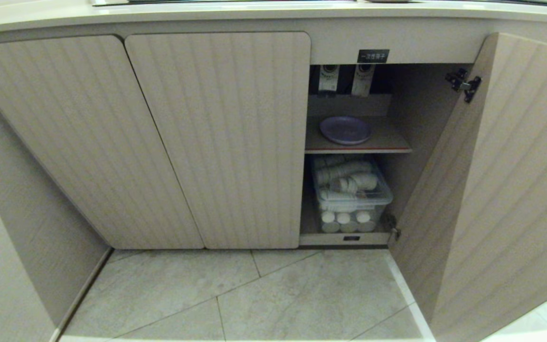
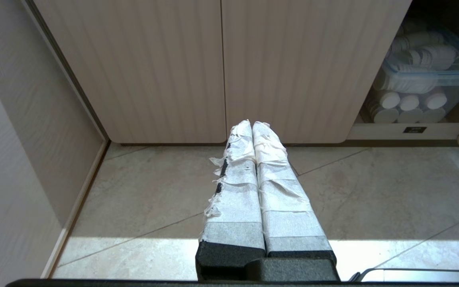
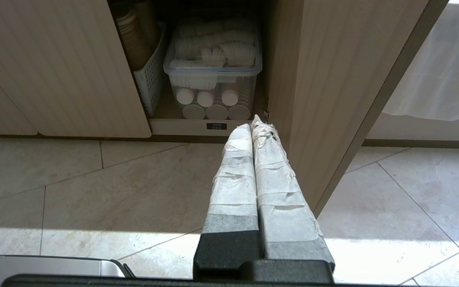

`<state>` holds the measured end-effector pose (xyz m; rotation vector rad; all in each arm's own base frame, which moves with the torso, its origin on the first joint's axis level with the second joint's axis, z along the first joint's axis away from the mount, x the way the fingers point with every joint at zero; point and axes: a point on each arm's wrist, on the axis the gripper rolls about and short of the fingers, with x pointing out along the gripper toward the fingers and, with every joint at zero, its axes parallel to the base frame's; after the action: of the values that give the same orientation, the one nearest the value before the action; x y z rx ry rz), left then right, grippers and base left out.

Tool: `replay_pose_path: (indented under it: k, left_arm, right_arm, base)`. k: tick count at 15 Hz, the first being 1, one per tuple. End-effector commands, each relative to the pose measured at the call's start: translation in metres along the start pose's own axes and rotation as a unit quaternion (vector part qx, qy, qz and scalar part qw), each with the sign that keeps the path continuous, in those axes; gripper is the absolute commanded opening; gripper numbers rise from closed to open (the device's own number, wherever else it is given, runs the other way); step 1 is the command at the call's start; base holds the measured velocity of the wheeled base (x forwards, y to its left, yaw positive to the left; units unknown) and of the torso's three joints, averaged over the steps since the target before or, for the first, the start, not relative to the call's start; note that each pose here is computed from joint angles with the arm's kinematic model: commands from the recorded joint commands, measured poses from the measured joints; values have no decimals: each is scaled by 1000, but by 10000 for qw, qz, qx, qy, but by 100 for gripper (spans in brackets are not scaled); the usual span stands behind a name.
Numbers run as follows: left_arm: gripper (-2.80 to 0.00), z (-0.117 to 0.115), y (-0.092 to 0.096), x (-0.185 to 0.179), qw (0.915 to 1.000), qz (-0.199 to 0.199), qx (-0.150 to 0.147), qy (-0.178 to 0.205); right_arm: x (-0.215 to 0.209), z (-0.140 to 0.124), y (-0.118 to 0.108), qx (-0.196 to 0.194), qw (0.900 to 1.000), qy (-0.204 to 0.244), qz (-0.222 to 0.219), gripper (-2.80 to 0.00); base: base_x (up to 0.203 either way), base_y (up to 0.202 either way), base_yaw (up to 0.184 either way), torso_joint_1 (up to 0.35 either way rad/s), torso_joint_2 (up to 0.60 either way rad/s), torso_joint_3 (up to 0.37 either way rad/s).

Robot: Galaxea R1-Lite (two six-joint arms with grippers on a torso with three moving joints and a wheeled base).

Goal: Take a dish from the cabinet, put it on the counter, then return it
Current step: Take the plate from the cabinet

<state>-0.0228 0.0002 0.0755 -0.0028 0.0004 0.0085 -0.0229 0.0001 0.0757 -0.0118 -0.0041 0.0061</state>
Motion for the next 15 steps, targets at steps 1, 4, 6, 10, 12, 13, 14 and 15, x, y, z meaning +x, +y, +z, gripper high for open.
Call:
replay_pose_path:
  k: [1, 4, 6, 10, 12, 13, 14, 15]
  left_arm:
    - [-280, 0, 0, 0, 10000, 3, -2, -2]
    - [-280, 0, 0, 0, 10000, 3, -2, -2]
    - [-280, 0, 0, 0, 10000, 8, -2, -2]
    - [-280, 0, 0, 0, 10000, 3, -3, -2]
    - [-280, 0, 0, 0, 10000, 3, -2, -2]
    - [-280, 0, 0, 0, 10000, 3, -8, -2]
    - [-280, 0, 0, 0, 10000, 3, -3, -2]
    - [-280, 0, 0, 0, 10000, 3, -3, -2]
  right_arm:
    - [0, 0, 0, -2, 10000, 5, 7, -280]
    - [0, 0, 0, -2, 10000, 5, 2, -280]
    - [0, 0, 0, -2, 10000, 5, 8, -280]
    - [0, 0, 0, -2, 10000, 5, 8, -280]
    - [0, 0, 0, -2, 10000, 5, 1, -280]
    - [0, 0, 0, -2, 10000, 5, 8, -280]
    - [0, 0, 0, -2, 10000, 5, 0, -280]
    - [0, 0, 0, -2, 10000, 5, 0, -280]
  base:
    - [0, 0, 0, 0, 0, 0]
    - [89, 0, 1, -1, 2, 3]
    - [197, 0, 2, 7, 2, 1]
    - [198, 0, 1, 5, 3, 0]
    - [197, 0, -1, 2, 5, 2]
    - [194, 0, 3, 2, 2, 2]
    - [195, 0, 3, -2, 2, 6]
    - [200, 0, 2, 6, 2, 1]
